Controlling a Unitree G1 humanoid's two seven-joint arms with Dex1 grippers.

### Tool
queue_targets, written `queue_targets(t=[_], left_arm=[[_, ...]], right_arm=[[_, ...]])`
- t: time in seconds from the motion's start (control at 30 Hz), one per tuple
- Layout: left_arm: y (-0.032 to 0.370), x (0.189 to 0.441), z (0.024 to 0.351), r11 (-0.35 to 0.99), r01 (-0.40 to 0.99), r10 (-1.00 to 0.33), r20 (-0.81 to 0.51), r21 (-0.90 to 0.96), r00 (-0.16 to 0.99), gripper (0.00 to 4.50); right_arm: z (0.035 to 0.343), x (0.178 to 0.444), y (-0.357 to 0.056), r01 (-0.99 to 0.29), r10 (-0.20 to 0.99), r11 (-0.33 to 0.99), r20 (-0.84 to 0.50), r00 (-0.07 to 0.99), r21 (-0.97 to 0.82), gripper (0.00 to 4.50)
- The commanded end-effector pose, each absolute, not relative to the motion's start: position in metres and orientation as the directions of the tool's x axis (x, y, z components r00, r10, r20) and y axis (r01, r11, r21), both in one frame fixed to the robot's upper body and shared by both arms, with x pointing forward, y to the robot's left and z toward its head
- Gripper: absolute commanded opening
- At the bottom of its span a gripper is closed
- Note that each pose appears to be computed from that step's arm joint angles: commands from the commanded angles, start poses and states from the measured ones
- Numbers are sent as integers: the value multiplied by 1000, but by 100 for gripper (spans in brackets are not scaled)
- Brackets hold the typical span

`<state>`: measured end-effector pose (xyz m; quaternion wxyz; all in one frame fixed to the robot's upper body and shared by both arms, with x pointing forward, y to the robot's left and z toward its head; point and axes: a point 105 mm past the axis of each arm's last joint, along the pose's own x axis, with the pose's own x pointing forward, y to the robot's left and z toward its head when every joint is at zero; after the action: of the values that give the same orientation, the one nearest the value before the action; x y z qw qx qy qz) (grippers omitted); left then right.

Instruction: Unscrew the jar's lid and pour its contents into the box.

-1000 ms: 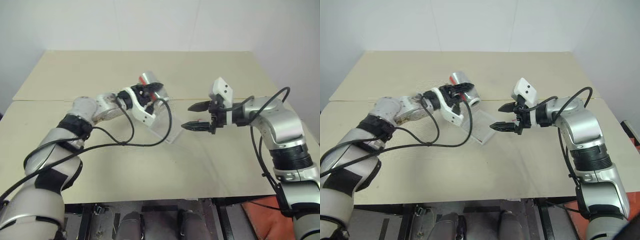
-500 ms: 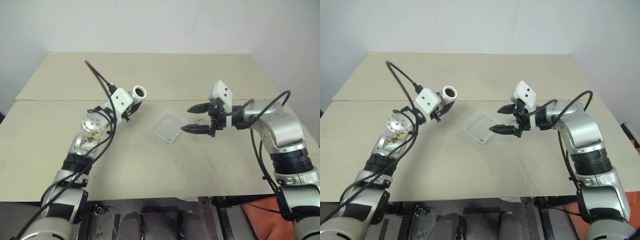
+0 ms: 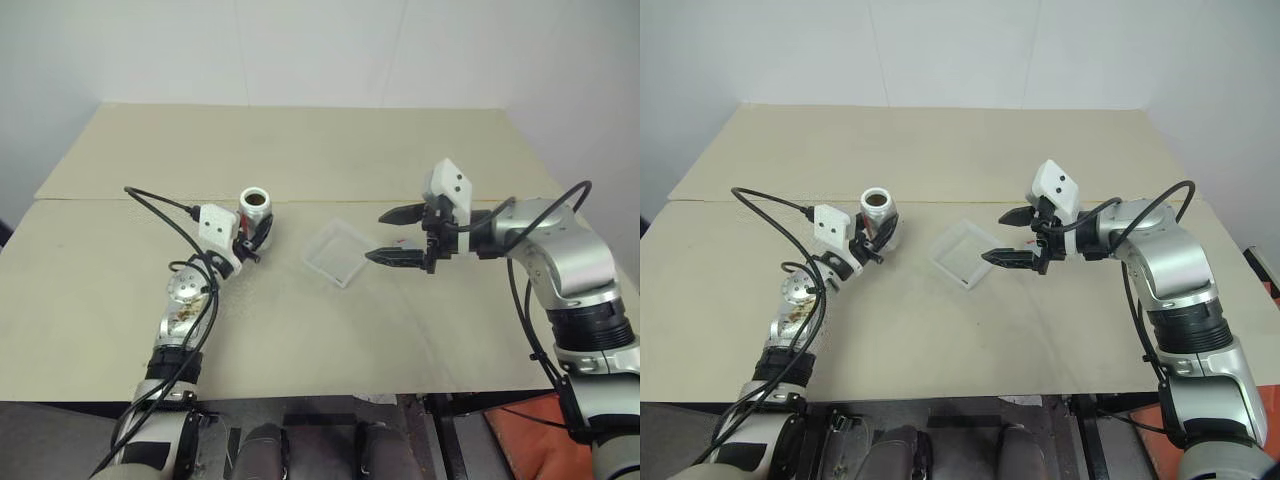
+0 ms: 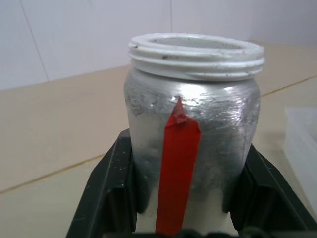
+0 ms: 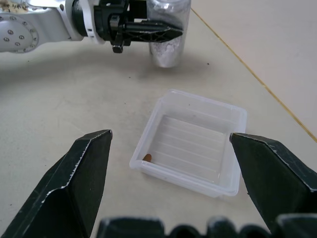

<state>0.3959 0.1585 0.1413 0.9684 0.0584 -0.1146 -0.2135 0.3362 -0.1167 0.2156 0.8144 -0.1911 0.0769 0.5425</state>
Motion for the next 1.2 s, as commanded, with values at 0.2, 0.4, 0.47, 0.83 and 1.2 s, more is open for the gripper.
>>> queue_targets(t=[0.2, 0.4, 0.47, 0.83, 1.2], left_arm=[[161, 393, 133, 915, 395, -404, 198, 85, 893, 191], [165, 391, 124, 916, 392, -401, 154, 82, 903, 264], [168, 388, 122, 915, 396, -402, 138, 73, 905, 326], [179, 356, 119, 883, 456, -465, 75, 113, 882, 448], [197, 288, 161, 685, 691, -702, -47, 233, 711, 448]], right_arm=[[230, 332, -118, -901, 865, 341, -286, 413, -269, 442], [229, 333, -117, -901, 867, 341, -281, 412, -270, 450], [229, 332, -117, -901, 868, 340, -280, 411, -270, 450], [227, 333, -115, -898, 869, 343, -270, 414, -275, 450], [219, 332, -119, -893, 863, 361, -266, 429, -269, 450]])
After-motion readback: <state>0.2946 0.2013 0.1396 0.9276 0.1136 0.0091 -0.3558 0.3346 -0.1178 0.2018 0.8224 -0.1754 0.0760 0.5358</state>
